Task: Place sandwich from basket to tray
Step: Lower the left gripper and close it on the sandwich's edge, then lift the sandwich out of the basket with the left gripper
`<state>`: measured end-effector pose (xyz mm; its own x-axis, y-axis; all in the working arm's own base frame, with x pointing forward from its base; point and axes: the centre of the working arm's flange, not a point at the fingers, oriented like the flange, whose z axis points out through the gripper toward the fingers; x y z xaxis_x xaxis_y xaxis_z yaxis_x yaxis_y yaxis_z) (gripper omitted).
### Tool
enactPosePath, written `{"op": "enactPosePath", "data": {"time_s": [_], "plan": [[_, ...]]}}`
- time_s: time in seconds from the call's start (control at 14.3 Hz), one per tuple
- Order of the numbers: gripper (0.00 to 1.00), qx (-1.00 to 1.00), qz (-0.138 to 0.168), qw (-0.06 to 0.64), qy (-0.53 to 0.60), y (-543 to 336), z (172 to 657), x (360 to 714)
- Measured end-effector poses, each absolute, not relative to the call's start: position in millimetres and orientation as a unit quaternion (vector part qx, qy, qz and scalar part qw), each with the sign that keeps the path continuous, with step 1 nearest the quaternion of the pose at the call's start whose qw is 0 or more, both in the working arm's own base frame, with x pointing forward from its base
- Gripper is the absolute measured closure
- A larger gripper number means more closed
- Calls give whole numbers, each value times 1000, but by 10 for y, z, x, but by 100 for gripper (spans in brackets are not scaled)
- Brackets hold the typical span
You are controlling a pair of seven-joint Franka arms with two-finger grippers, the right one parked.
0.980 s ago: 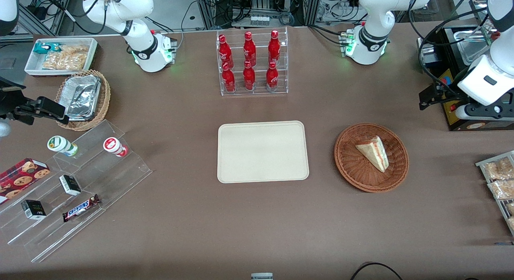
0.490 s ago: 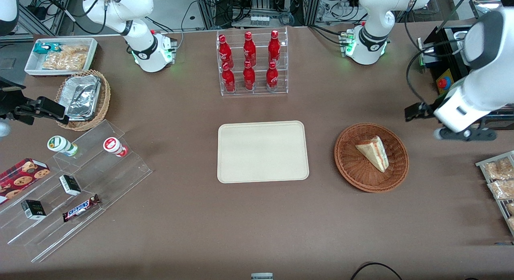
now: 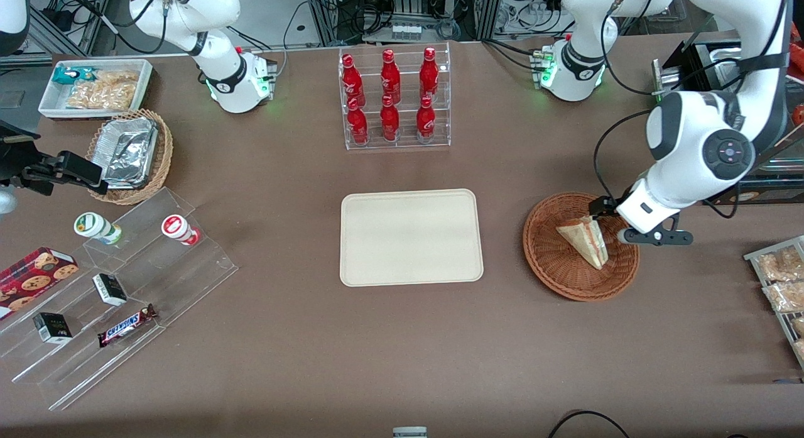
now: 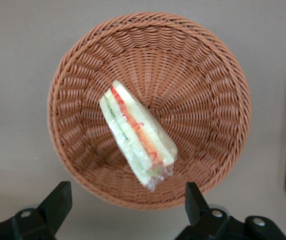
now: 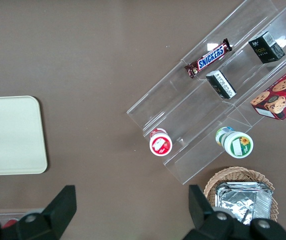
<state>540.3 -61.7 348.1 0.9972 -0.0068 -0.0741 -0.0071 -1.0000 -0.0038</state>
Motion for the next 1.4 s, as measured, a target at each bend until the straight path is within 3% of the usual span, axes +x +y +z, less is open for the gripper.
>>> {"op": "enactPosePath", "data": {"time_s": [0.63,1.19,1.4], "plan": [[0,-936,-9,-8,-352,-712,2995,5214],[0,-924,9,1,-383,-709,2462,5196],[13,-922,14,4,-387,-709,2417,5186]]}}
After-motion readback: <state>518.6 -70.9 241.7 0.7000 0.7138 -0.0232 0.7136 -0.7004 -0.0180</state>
